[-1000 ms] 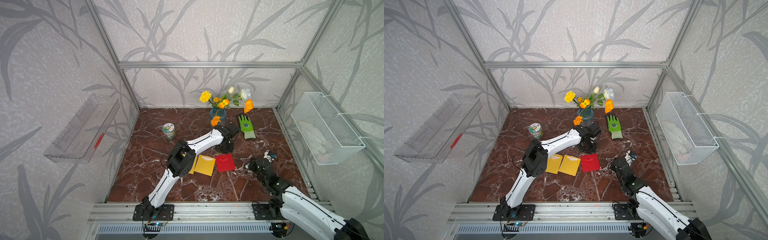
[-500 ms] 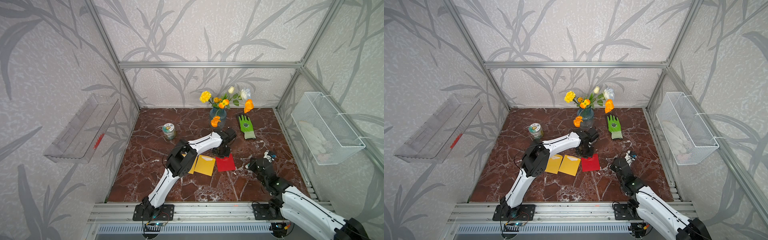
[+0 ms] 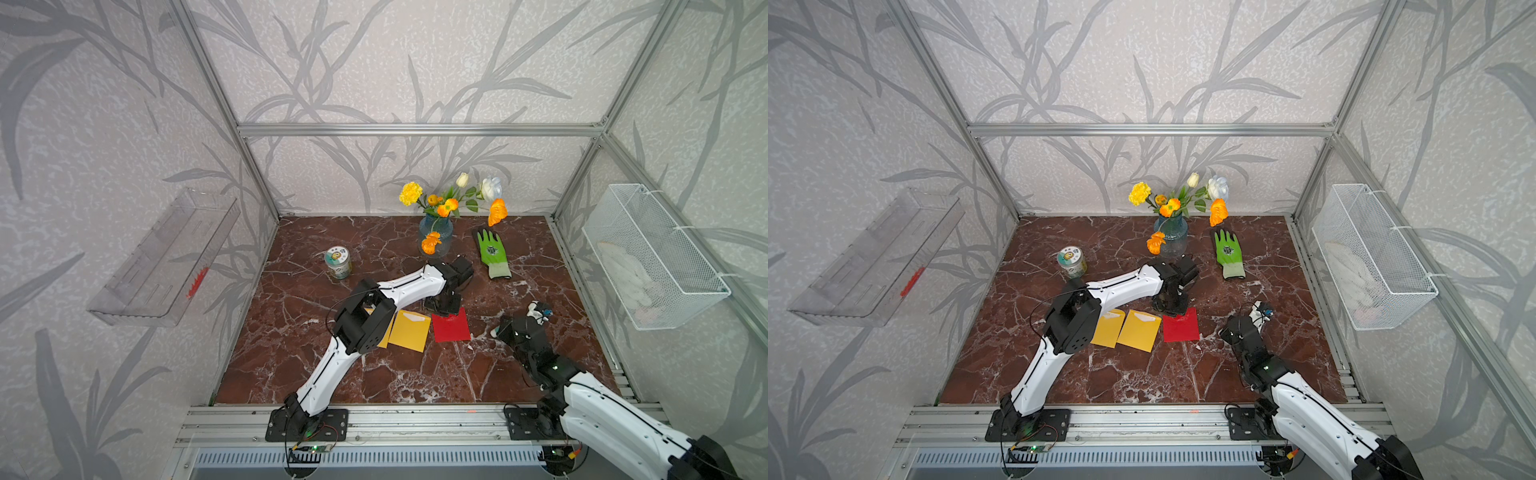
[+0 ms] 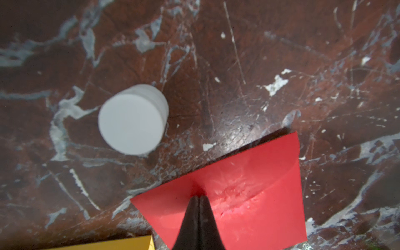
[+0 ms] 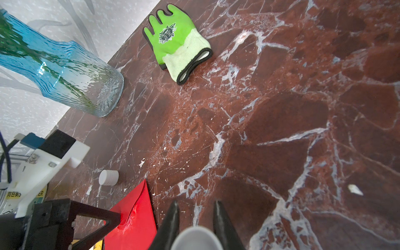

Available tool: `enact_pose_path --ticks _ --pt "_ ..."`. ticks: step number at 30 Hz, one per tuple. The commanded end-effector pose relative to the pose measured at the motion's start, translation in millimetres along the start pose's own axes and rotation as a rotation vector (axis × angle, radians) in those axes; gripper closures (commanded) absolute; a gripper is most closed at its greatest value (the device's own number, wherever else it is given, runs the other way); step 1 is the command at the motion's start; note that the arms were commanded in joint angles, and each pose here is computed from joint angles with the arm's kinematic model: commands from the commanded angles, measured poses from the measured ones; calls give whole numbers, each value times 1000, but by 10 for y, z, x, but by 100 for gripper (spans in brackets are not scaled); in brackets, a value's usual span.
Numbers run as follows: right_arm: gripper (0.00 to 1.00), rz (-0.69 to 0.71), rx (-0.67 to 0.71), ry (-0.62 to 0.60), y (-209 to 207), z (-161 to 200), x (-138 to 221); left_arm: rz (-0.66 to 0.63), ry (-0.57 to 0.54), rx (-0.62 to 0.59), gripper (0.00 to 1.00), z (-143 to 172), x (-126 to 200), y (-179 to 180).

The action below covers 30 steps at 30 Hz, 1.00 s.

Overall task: Seal the envelope with a glue stick
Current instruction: Seal the envelope at the center of the board.

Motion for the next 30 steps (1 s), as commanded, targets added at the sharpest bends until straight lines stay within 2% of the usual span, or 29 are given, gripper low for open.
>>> enact_pose_path --ticks 1,6,14,20,30 --pt "100 -3 0 -38 80 -97 29 -118 98 -33 98 216 -330 124" --pt "100 -1 -3 -34 80 -93 26 -143 140 -46 97 273 -402 156" --pt "100 -4 -3 -36 86 -110 52 5 20 -24 97 -8 19 -85" --pt "100 -5 -5 -36 77 -107 60 30 -30 -39 96 -120 252 -158" --pt "100 -4 -5 -36 75 -105 57 28 -2 -34 96 -106 101 -155"
Point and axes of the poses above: each gripper's point midway between its finger pads, its own x axis back along the fingers, its own y axis along the line the jaws close on, z = x × y, the point moved 6 cm from there along x, back along the fingers, and after that the axes turned 9 degrees about -x, right-handed, at the moved point
